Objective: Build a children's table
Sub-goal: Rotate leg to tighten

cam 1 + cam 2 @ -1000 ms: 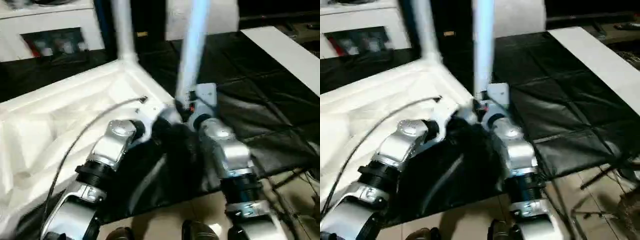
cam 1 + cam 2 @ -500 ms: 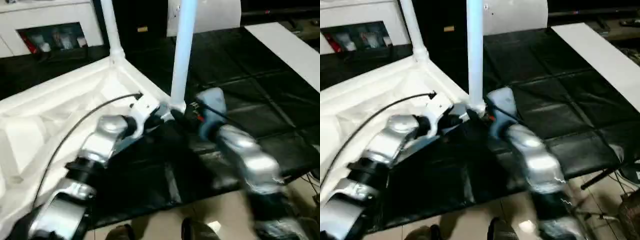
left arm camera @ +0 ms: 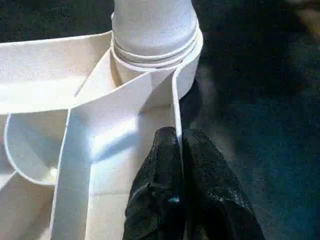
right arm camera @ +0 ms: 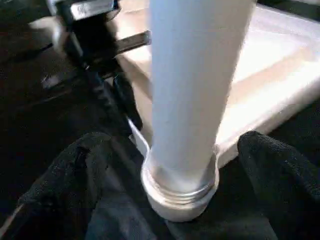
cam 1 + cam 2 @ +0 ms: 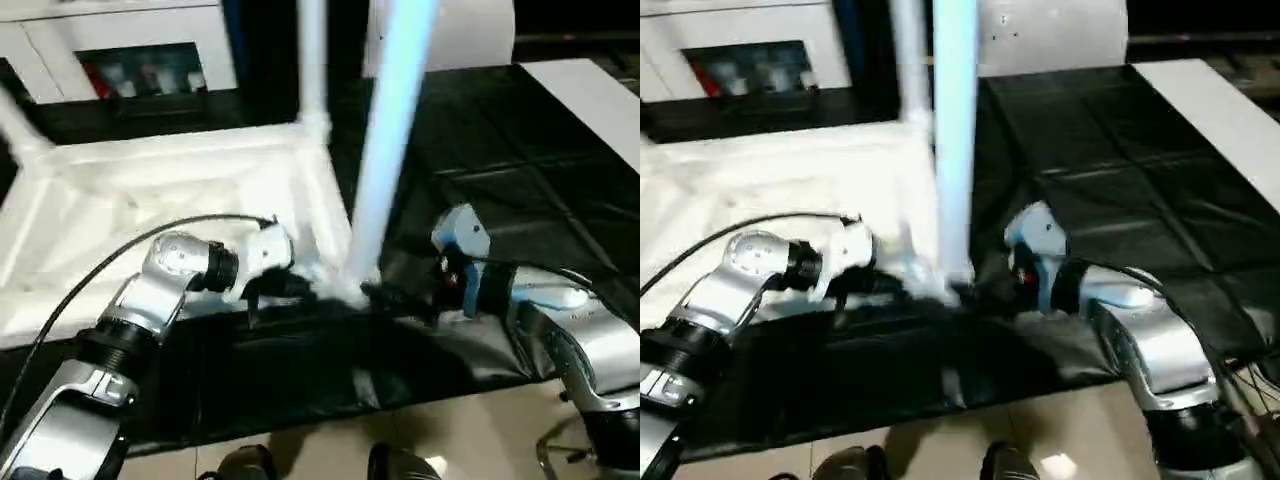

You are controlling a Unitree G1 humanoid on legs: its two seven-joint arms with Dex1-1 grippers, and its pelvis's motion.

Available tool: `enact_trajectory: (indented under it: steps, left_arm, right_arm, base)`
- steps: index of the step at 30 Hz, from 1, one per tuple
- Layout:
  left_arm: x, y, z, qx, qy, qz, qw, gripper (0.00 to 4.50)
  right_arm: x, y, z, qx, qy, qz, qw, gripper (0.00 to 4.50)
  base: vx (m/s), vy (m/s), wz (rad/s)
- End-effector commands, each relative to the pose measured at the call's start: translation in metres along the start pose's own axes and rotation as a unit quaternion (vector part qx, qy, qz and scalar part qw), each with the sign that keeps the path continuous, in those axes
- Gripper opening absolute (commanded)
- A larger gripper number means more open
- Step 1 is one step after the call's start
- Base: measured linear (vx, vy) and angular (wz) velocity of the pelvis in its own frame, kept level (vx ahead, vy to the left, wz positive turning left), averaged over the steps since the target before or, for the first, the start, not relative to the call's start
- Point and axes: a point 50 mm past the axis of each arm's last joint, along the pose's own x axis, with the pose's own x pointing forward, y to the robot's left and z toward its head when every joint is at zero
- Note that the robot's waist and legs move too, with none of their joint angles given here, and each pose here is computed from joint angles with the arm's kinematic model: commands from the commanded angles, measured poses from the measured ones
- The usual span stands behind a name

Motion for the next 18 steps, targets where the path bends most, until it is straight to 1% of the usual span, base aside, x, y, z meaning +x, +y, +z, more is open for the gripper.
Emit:
enact_trajectory:
  steps: [1, 3, 4, 6, 8, 12, 13, 14, 15, 16, 17, 18]
  left_arm:
    - [0.0107, -0.0106, 0.0047, 0.033, 0.008, -0.076, 0.996, 0.0]
    - [0.0109, -0.0125, 0.0055, 0.039, 0.008, -0.093, 0.995, 0.0]
    - [0.0109, -0.0125, 0.0055, 0.039, 0.008, -0.093, 0.995, 0.0]
    - [0.0111, -0.0135, 0.0063, 0.045, 0.009, -0.107, 0.993, 0.0]
    - [0.0109, -0.0137, 0.0064, 0.049, 0.012, -0.114, 0.992, 0.0]
    - [0.0102, -0.0124, 0.0068, 0.057, 0.016, -0.12, 0.991, 0.0]
    - [0.0101, -0.0121, 0.0068, 0.058, 0.017, -0.121, 0.991, 0.0]
    - [0.0098, -0.0116, 0.0067, 0.058, 0.018, -0.121, 0.991, 0.0]
    - [0.0093, -0.0114, 0.0068, 0.058, 0.018, -0.121, 0.991, 0.0]
    - [0.0088, -0.0114, 0.0067, 0.057, 0.018, -0.122, 0.991, 0.0]
    - [0.0085, -0.0114, 0.0066, 0.057, 0.018, -0.122, 0.991, 0.0]
    - [0.0084, -0.0114, 0.0065, 0.057, 0.018, -0.122, 0.991, 0.0]
  right_arm:
    - [0.004, 0.0041, 0.0016, -0.005, -0.008, 0.046, 0.999, 4.45]
    - [0.0057, 0.0059, 0.0016, -0.006, -0.008, 0.074, 0.997, 4.45]
    - [0.0057, 0.0059, 0.0016, -0.006, -0.008, 0.074, 0.997, 4.45]
    - [0.0073, 0.0074, 0.0007, -0.003, -0.005, 0.1, 0.995, 4.17]
    - [0.0084, 0.0082, 0.0, 0.003, -0.004, 0.118, 0.993, 4.06]
    - [0.0082, 0.0088, -0.002, 0.011, 0.007, 0.155, 0.988, 3.65]
    - [0.008, 0.0088, -0.0024, 0.012, 0.01, 0.16, 0.987, 3.54]
    - [0.0076, 0.0081, -0.0025, 0.012, 0.012, 0.164, 0.986, 3.54]
    - [0.0072, 0.0075, -0.0025, 0.012, 0.013, 0.166, 0.986, 3.34]
    - [0.0068, 0.0069, -0.0024, 0.012, 0.014, 0.168, 0.986, 3.34]
    - [0.0065, 0.0065, -0.0025, 0.011, 0.015, 0.169, 0.985, 3.19]
    - [0.0062, 0.0061, -0.0026, 0.012, 0.017, 0.17, 0.985, 3.19]
  base:
    - [0.0, 0.0, 0.0]
    - [0.0, 0.0, 0.0]
    - [0.0, 0.0, 0.0]
    - [0.0, 0.0, 0.0]
    - [0.0, 0.0, 0.0]
    - [0.0, 0.0, 0.0]
    - [0.0, 0.0, 0.0]
    - [0.0, 0.0, 0.0]
    - [0.0, 0.0, 0.0]
    - [0.0, 0.0, 0.0]
    - [0.0, 0.0, 0.0]
    - [0.0, 0.0, 0.0]
